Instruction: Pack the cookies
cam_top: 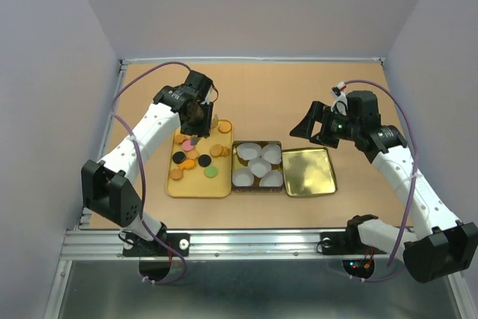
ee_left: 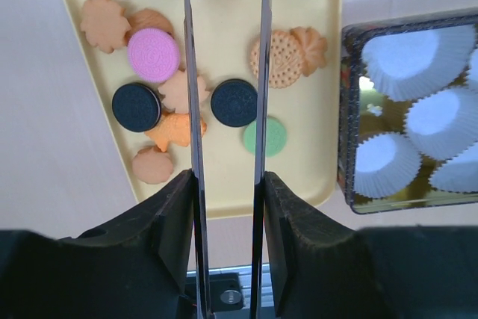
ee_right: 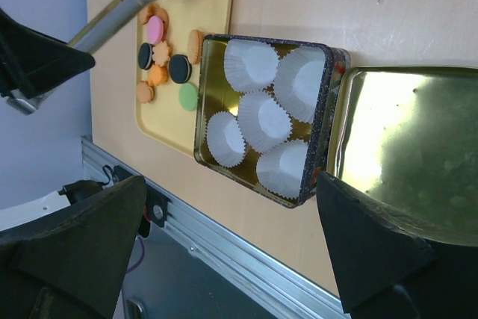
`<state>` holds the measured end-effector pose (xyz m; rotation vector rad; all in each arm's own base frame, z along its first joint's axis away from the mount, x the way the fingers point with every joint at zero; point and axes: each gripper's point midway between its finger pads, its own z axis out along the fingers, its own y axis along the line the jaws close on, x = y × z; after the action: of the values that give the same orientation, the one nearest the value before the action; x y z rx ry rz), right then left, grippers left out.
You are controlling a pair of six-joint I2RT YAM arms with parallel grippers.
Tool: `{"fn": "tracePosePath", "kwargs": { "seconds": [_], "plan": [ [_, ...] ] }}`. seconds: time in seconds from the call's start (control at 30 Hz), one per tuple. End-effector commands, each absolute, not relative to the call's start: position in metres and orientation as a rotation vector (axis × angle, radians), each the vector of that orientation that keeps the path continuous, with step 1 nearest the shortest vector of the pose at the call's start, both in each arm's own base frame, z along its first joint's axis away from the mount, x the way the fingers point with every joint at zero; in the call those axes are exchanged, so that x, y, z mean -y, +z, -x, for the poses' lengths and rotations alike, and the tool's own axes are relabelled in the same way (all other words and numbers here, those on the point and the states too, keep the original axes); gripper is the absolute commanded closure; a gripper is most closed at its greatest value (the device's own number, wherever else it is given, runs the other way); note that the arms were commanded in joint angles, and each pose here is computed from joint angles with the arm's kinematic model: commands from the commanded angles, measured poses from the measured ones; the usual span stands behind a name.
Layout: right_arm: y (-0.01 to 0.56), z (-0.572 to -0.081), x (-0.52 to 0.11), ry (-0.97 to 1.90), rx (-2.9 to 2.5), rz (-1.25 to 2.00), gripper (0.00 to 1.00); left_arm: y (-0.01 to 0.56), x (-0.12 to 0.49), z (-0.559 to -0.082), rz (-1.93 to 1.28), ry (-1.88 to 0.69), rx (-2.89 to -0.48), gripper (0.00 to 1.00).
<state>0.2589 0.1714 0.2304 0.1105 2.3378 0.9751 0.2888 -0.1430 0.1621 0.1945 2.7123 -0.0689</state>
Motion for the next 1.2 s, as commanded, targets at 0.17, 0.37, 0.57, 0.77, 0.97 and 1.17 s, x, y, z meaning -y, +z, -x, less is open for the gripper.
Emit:
{"fn": "tracePosePath", "kwargs": {
  "seconds": [0.17, 0.37, 0.57, 0.77, 0.97, 1.17],
  "plan": [
    [0.241, -0.259, -0.174, 0.978, -2.3, -0.056, 0.0, 0.242, 0.154, -0.27, -0.144, -0.255, -2.585, 0.63],
    [0.236, -0.255, -0.174, 0.988, -2.315, -0.063, 0.0, 0.258, 0.191, -0.24, -0.22, -0.466, -2.559, 0.63],
    [0.234, -0.25, -0.174, 0.993, -2.316, -0.053, 0.0, 0.258, 0.241, -0.21, -0.339, -0.622, -2.523, 0.63],
    [0.235, -0.249, -0.173, 0.995, -2.309, -0.06, 0.0, 0.233, 0.269, -0.195, -0.404, -0.623, -2.558, 0.65],
    [0.24, -0.245, -0.171, 0.991, -2.291, -0.076, 0.0, 0.22, 0.255, -0.206, -0.345, -0.473, -2.555, 0.66],
    [0.239, -0.24, -0.169, 0.993, -2.29, -0.089, 0.0, 0.208, 0.244, -0.214, -0.344, -0.372, -2.543, 0.65]
  ]
}}
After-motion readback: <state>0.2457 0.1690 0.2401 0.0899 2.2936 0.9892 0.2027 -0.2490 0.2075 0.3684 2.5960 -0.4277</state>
